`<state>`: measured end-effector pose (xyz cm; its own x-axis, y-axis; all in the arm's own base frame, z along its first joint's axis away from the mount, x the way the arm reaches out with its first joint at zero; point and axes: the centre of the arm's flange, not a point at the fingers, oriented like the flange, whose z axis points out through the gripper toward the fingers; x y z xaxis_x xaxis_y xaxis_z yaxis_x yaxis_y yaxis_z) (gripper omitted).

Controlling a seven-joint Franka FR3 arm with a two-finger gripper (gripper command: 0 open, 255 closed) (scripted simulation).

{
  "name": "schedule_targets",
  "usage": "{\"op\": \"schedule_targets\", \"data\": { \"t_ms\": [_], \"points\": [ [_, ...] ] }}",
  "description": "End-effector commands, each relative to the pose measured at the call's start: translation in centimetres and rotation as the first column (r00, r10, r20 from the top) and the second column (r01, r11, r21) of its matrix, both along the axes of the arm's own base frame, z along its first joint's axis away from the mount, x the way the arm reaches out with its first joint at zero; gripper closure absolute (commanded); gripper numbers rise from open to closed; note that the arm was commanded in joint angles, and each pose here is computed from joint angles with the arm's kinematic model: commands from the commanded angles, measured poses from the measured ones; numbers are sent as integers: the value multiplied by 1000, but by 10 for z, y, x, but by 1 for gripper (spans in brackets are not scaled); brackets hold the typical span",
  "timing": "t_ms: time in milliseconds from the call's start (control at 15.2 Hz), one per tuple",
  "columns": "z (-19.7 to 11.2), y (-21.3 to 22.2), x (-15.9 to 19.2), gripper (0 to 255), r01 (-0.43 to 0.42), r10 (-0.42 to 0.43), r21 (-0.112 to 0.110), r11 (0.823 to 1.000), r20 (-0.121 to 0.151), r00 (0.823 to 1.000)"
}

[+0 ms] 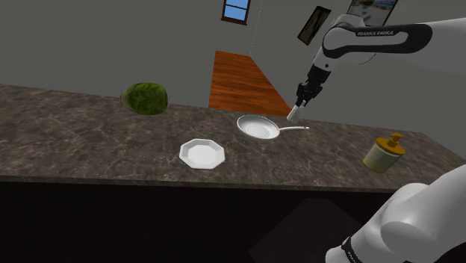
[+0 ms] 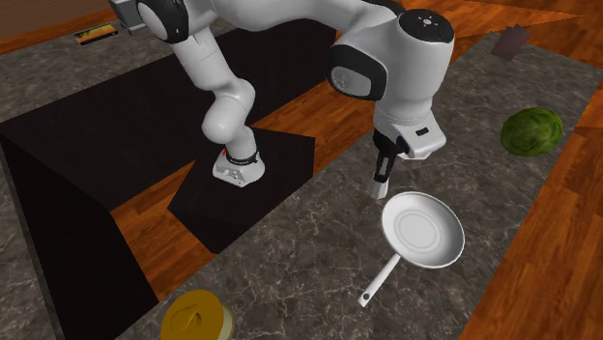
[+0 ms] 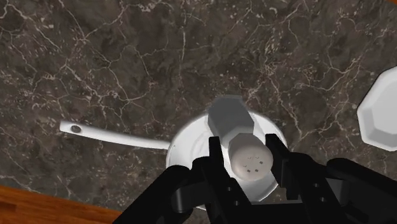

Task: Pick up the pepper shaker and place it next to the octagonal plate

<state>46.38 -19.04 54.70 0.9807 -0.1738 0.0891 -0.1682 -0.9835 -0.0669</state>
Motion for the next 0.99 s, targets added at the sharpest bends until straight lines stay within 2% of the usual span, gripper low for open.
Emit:
{"op": "schedule_targets", "data": {
  "t_ms": [0,924],
  "points": [
    [-1,24,12,255,1,-1,1,1000,0,1000],
    [0,180,111,255,1,-1,1,1000,0,1000]
  ]
}}
